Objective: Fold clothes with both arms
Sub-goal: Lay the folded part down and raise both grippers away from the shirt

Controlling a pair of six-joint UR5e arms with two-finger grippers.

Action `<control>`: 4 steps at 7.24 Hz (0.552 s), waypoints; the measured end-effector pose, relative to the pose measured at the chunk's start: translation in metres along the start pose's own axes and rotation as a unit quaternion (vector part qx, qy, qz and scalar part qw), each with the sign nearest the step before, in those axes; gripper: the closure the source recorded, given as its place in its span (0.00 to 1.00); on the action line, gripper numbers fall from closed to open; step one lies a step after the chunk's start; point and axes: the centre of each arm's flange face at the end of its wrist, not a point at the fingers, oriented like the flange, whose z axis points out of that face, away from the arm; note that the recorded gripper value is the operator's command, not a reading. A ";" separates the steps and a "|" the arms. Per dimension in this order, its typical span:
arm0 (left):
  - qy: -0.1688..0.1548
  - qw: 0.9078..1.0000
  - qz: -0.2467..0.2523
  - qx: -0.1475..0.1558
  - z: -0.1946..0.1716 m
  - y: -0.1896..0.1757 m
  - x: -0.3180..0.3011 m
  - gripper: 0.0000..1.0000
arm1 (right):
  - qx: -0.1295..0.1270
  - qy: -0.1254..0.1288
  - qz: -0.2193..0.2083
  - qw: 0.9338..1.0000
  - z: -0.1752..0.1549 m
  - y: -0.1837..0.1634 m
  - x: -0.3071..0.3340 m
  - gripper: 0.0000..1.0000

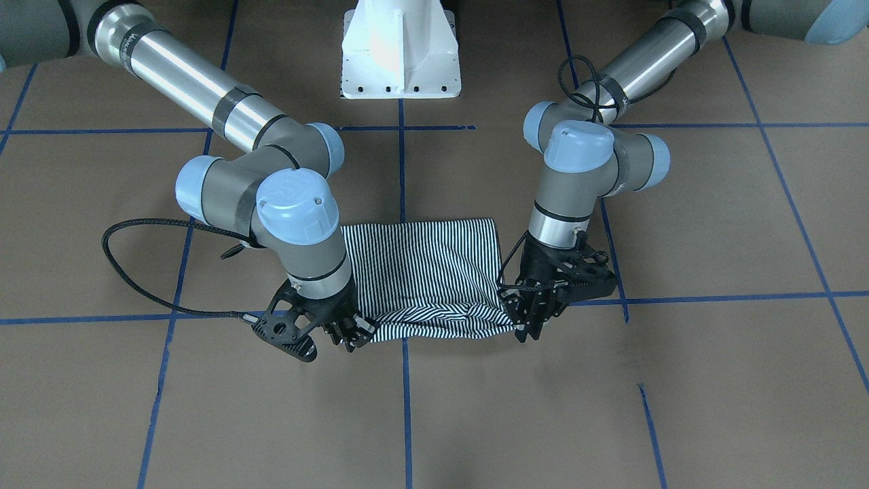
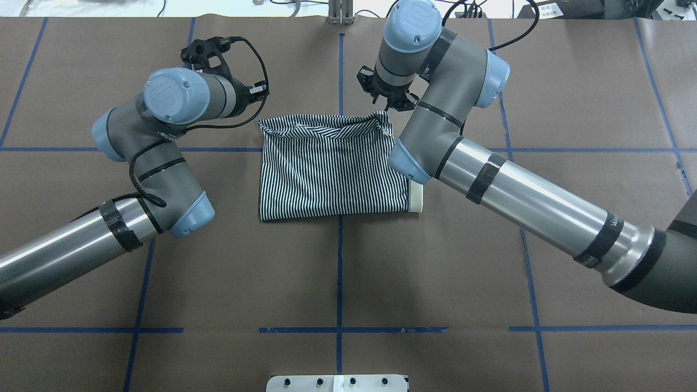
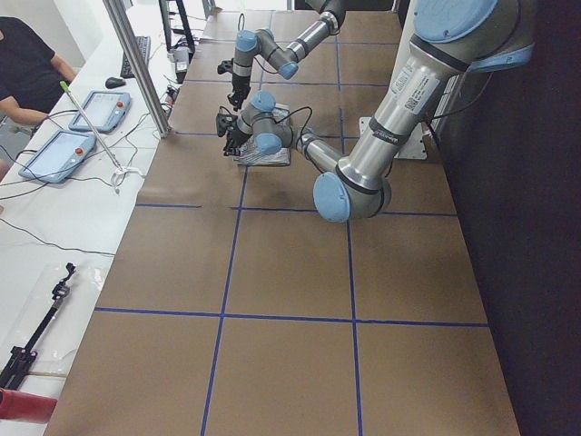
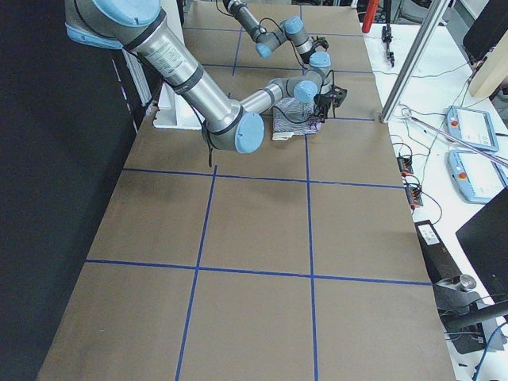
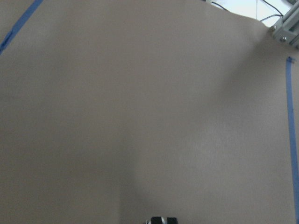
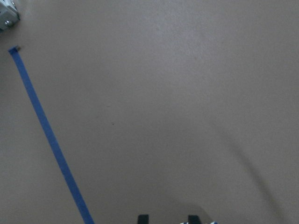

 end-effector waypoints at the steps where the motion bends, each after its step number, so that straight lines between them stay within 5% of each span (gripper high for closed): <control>1: 0.021 1.000 -0.003 -0.004 -0.012 -0.006 0.006 0.79 | -0.008 -0.006 0.000 1.000 -0.009 -0.012 -0.004 0.00; 2: 0.035 0.999 -0.014 -0.013 -0.023 -0.004 0.014 1.00 | -0.015 -0.011 0.000 1.000 -0.015 -0.016 -0.004 0.00; 4: 0.017 0.998 -0.033 -0.047 -0.028 0.016 0.035 1.00 | -0.025 -0.024 -0.009 0.999 -0.024 -0.003 0.007 0.00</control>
